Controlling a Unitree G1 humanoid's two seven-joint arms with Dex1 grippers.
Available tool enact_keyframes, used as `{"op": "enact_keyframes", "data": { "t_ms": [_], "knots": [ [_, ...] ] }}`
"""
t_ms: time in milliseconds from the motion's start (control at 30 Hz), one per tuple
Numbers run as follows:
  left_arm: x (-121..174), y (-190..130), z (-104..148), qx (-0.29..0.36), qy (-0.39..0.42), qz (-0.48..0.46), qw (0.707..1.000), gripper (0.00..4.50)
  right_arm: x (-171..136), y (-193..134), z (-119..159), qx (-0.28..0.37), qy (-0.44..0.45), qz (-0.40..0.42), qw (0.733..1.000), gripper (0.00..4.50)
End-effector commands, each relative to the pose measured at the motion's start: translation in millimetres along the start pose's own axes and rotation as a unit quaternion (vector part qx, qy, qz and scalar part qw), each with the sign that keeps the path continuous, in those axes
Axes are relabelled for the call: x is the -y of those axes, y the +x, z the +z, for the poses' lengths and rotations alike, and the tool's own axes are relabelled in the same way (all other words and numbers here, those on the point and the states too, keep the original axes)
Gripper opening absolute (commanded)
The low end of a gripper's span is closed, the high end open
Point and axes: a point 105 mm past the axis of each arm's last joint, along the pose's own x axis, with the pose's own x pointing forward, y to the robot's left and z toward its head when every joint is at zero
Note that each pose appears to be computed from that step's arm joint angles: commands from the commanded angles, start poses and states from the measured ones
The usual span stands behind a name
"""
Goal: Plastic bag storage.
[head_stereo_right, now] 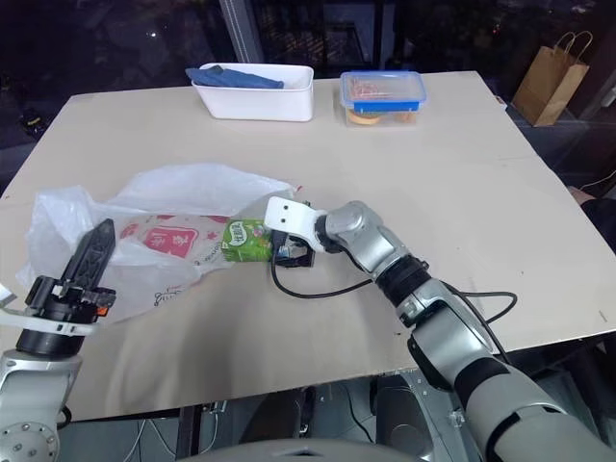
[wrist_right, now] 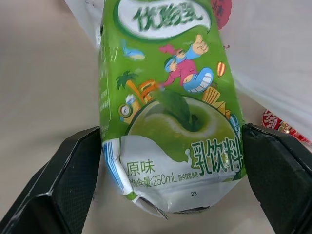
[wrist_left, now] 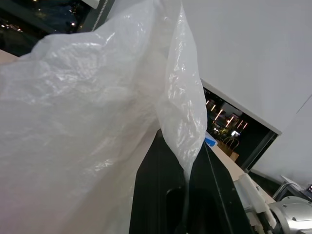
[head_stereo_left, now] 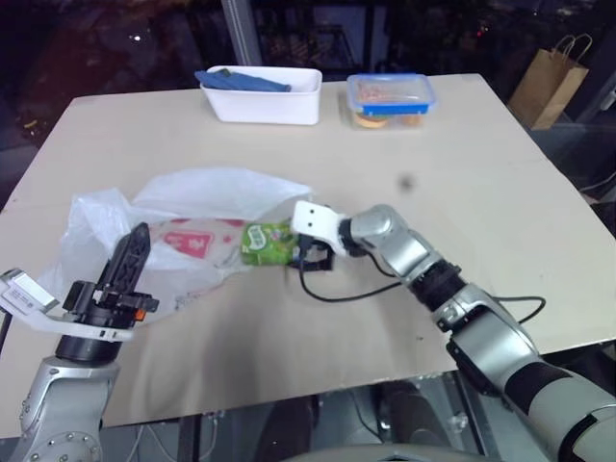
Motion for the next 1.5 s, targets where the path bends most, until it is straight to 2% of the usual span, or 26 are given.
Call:
{"op": "enact_keyframes", "data": {
  "t_ms": [33,133,267,300,433,633,1033,1333,1367,1467,1500],
  "knots": [
    [5.5,1.6,1.8,0.006,0.005,-0.011,1.000,0.00,-2.6,4.5,-11.9,-0.026,0.005,0.004,1.000,4.45],
    [6.2,2.1,0.5,0.006,0.003,-0.012,1.000,0.00,1.4,3.8,-12.8,-0.035,-0.012,-0.003,0.999,4.45],
    [6.4,3.1,-0.5,0.006,0.002,-0.012,1.000,0.00,3.0,3.1,-13.5,-0.036,-0.023,-0.007,0.999,3.44],
    [6.3,3.5,-0.8,0.006,0.002,-0.012,1.000,0.00,3.0,3.3,-12.1,-0.031,-0.017,-0.008,0.999,3.06],
    [6.2,4.0,-2.0,0.006,0.001,-0.013,1.000,0.00,5.8,2.3,-5.3,-0.014,-0.016,-0.019,1.000,3.06],
    [6.3,5.2,-2.5,0.005,0.000,-0.015,1.000,0.00,11.4,-5.5,21.1,0.035,-0.018,-0.026,0.999,3.06],
    [14.6,8.7,-3.3,0.001,-0.006,-0.033,0.999,0.00,-9.8,-25.9,75.4,0.111,-0.016,0.024,0.993,3.06],
    [43.8,-10.1,-18.1,-0.054,-0.058,-0.098,0.992,0.00,3.0,1.1,98.9,0.115,0.000,-0.014,0.993,3.06],
    [47.6,-11.8,-20.0,-0.060,-0.065,-0.105,0.990,0.00,5.3,6.5,107.7,0.121,0.000,-0.021,0.992,3.06],
    [48.7,-13.2,-22.4,-0.062,-0.067,-0.103,0.991,0.00,2.3,16.2,160.8,0.191,-0.001,-0.018,0.982,3.06],
    [46.8,-11.8,-20.6,-0.053,-0.064,-0.096,0.992,0.00,-4.7,16.9,176.8,0.216,0.013,0.004,0.976,3.32]
  ]
}}
